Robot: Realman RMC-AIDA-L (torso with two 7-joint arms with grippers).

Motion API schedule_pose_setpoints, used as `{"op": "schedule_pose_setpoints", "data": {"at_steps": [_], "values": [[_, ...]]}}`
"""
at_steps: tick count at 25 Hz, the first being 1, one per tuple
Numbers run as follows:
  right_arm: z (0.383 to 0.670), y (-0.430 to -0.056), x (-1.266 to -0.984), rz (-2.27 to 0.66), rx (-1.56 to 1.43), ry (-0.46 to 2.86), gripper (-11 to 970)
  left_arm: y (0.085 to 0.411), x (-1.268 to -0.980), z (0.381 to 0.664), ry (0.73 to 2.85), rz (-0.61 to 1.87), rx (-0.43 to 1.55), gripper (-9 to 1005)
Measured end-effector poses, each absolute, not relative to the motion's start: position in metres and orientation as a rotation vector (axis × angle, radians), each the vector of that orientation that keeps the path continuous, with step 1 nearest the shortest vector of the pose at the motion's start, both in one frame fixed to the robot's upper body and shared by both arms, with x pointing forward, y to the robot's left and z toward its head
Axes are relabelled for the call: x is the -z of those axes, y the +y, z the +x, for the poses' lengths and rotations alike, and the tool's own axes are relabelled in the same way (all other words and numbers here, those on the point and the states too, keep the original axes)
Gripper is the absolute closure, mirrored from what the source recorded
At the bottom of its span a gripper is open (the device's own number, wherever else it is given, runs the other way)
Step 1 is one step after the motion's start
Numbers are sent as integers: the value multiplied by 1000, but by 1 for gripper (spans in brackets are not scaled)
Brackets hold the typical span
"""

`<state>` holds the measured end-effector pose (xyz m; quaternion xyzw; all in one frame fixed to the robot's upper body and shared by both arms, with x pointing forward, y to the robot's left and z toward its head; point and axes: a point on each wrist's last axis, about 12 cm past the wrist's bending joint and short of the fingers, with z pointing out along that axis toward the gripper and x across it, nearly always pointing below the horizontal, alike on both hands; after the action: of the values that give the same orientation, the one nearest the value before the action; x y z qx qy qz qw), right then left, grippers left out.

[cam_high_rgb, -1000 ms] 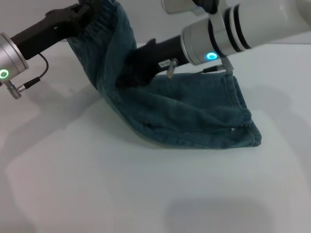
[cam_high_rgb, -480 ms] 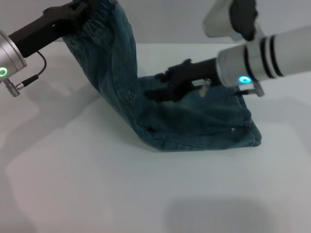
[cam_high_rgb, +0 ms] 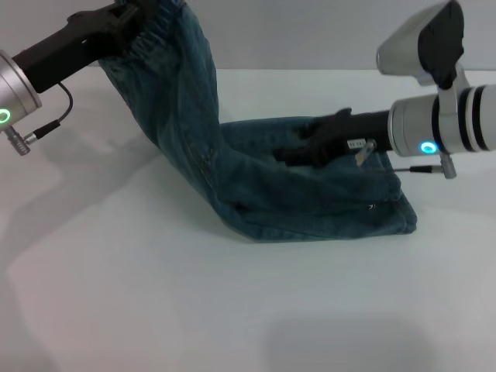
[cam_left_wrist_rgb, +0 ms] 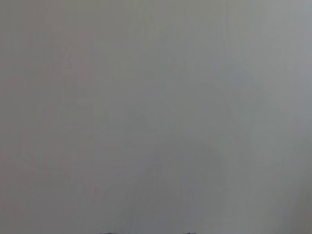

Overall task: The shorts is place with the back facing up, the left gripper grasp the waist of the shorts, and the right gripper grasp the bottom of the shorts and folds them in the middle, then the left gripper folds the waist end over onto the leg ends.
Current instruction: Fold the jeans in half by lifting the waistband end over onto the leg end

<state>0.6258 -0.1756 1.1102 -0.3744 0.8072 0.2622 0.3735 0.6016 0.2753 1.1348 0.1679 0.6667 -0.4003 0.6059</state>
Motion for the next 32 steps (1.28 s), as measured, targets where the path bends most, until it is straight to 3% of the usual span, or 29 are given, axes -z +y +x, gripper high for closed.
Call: {"op": "schedule_pose_setpoints", "data": {"at_steps": [11, 32], "values": [[620, -167, -1095, -991, -689, 2118, 401, 267, -1140, 602, 1511, 425, 964, 925], [619, -116, -1111, -1198, -735, 2026, 402, 246, -1157, 599, 1402, 509, 1110, 928]]}}
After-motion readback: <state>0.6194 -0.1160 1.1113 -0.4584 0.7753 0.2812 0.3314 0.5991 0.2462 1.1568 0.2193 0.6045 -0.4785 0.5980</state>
